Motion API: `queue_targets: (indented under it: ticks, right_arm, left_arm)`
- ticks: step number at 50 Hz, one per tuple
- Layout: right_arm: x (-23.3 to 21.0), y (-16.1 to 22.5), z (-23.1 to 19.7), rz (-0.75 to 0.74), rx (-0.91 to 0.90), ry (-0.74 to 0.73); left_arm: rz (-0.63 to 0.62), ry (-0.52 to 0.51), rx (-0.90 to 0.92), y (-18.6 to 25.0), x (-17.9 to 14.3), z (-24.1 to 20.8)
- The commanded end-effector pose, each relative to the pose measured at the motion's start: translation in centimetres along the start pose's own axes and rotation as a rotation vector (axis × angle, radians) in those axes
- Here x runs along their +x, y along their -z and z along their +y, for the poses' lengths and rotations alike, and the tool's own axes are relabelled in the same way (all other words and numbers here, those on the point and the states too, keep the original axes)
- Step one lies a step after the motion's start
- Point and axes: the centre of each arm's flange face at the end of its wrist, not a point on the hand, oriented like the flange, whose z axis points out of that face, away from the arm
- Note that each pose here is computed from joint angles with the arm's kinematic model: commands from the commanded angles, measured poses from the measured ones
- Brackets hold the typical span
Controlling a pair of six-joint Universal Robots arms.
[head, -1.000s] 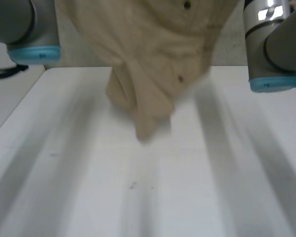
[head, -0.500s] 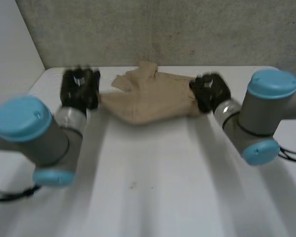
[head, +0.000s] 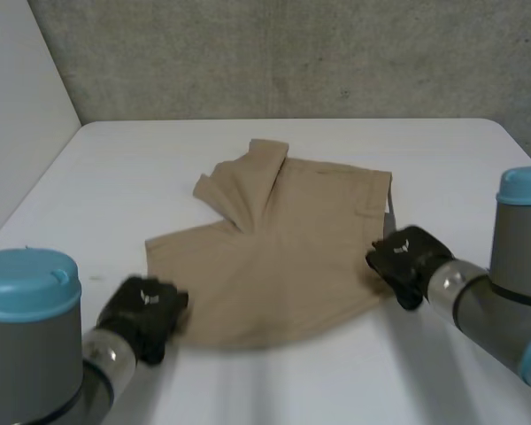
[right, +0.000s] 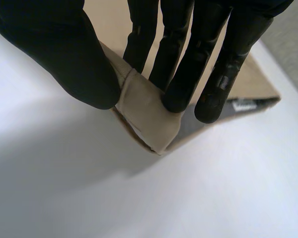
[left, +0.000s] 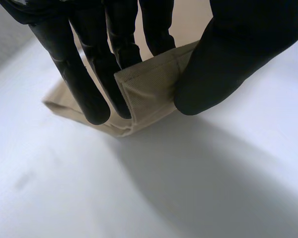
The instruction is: Fold the shorts.
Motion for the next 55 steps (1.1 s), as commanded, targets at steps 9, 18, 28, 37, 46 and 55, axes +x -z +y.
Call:
queue_targets:
  ticks: [9,18,28,37,46,55]
  right_arm:
    - [-0.1,2.0,2.9,-0.04,-0.159,0.153]
    - [0.3,1.2,2.4,0.026,-0.095,0.11]
    - [-0.2,0.8,2.8,0.021,-0.097,0.094]
    - [0.1,0.5,2.9,0.034,-0.093,0.092]
    - [0.2,0.4,2.9,0.045,-0.087,0.093]
    - [0.2,0.3,2.8,0.048,-0.082,0.095]
  left_arm:
    - [0.105,-0.031,0.113,1.5,1.1,-3.0]
    - [-0.166,0.051,0.546,-3.4,-5.3,-9.9]
    - [-0.016,0.032,0.441,-13.5,-4.5,-9.5]
    - [-0.006,0.07,0.292,-18.8,-6.4,-6.9]
    - [-0.032,0.07,0.279,-20.1,-6.7,-6.3]
    - [-0.191,0.073,0.237,-18.3,-7.6,-6.4]
